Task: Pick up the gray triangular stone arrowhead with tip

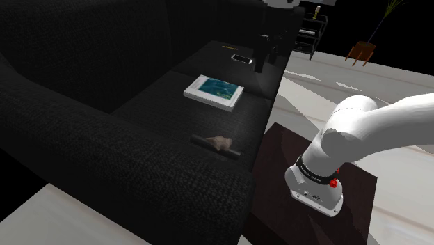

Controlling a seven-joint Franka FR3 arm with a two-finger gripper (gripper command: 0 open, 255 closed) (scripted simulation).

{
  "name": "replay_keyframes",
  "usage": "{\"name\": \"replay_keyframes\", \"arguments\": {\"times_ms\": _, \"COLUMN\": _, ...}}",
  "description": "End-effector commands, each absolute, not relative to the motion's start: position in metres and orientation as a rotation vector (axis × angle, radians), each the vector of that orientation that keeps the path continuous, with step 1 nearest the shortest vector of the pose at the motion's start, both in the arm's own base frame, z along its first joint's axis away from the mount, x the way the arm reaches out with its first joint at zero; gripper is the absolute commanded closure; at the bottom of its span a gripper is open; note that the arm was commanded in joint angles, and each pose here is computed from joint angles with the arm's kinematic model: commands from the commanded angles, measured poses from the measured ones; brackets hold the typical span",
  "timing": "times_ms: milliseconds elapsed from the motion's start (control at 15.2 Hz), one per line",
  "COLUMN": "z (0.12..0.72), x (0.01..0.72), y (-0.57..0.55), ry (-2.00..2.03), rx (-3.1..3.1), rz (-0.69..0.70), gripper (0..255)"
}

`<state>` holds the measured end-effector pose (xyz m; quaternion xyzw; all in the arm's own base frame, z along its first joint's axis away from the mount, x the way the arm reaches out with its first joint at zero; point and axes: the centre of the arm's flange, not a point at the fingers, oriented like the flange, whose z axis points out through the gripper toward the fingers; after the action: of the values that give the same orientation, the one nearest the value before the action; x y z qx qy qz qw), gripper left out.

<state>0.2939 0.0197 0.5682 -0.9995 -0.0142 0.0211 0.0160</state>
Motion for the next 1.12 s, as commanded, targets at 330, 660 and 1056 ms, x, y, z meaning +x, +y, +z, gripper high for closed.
{"name": "replay_keyframes", "arguments": {"times_ms": 330, "z": 0.518, "x": 0.301, "y": 0.063, "ry": -0.062, "rx": -3.113, "rz": 0.079, "gripper": 0}}
{"name": "replay_keyframes", "arguments": {"times_ms": 660, "z": 0.467, "x": 0.308, "y": 0.106, "ry": -0.080, "rx": -3.118, "rz": 0.093, "gripper": 0}}
{"name": "replay_keyframes", "arguments": {"times_ms": 1056, "z": 0.406, "x": 0.315, "y": 0.157, "ry": -0.102, "rx": -3.123, "rz": 0.109, "gripper": 0}}
